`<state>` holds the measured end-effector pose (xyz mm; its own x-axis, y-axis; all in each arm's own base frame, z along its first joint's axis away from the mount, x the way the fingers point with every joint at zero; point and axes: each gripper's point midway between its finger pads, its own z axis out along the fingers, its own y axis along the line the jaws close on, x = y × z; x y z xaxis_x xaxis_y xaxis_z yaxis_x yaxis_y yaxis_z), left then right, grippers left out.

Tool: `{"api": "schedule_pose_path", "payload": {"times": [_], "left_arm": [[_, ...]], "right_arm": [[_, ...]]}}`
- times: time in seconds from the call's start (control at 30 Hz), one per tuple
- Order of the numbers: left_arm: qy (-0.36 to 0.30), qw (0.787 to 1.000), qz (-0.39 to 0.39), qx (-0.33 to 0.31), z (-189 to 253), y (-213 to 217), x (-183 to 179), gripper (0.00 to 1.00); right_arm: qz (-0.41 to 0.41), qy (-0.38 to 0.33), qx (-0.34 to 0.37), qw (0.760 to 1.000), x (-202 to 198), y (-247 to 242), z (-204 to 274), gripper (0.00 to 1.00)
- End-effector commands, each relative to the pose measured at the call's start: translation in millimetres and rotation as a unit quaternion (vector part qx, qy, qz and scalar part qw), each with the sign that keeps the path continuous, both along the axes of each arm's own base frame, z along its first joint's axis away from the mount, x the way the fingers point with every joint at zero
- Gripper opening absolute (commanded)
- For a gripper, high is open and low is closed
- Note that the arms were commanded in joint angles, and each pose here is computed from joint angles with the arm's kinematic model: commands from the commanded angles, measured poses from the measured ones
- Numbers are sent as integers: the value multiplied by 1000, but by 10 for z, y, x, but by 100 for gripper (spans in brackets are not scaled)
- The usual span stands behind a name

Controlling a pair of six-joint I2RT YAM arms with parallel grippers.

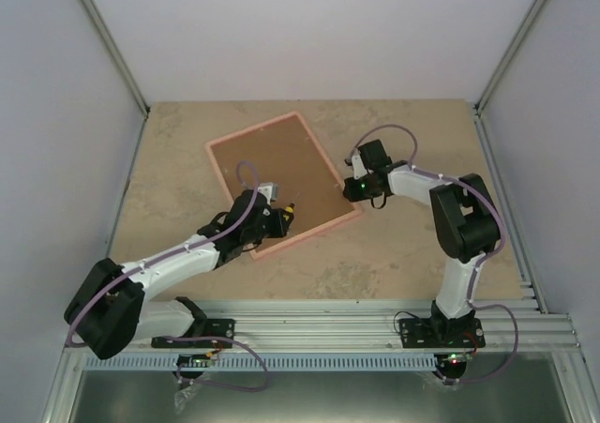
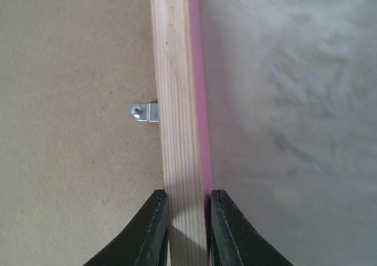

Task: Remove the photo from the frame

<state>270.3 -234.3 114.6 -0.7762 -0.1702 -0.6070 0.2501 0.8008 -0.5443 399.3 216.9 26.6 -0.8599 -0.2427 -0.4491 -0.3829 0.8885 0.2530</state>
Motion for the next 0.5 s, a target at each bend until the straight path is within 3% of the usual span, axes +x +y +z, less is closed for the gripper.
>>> {"api": "schedule_pose_path", "payload": {"times": [0.0,0.47], "left_arm": [[-16,999,-34,-17,150,-214,13,0],[5,996,-86,-4,1,-645,-124,0]], "right_arm": [[-74,22,-21,997,-187,-260,-38,15],[-102,25,28,994,-795,-139,141,17]]}}
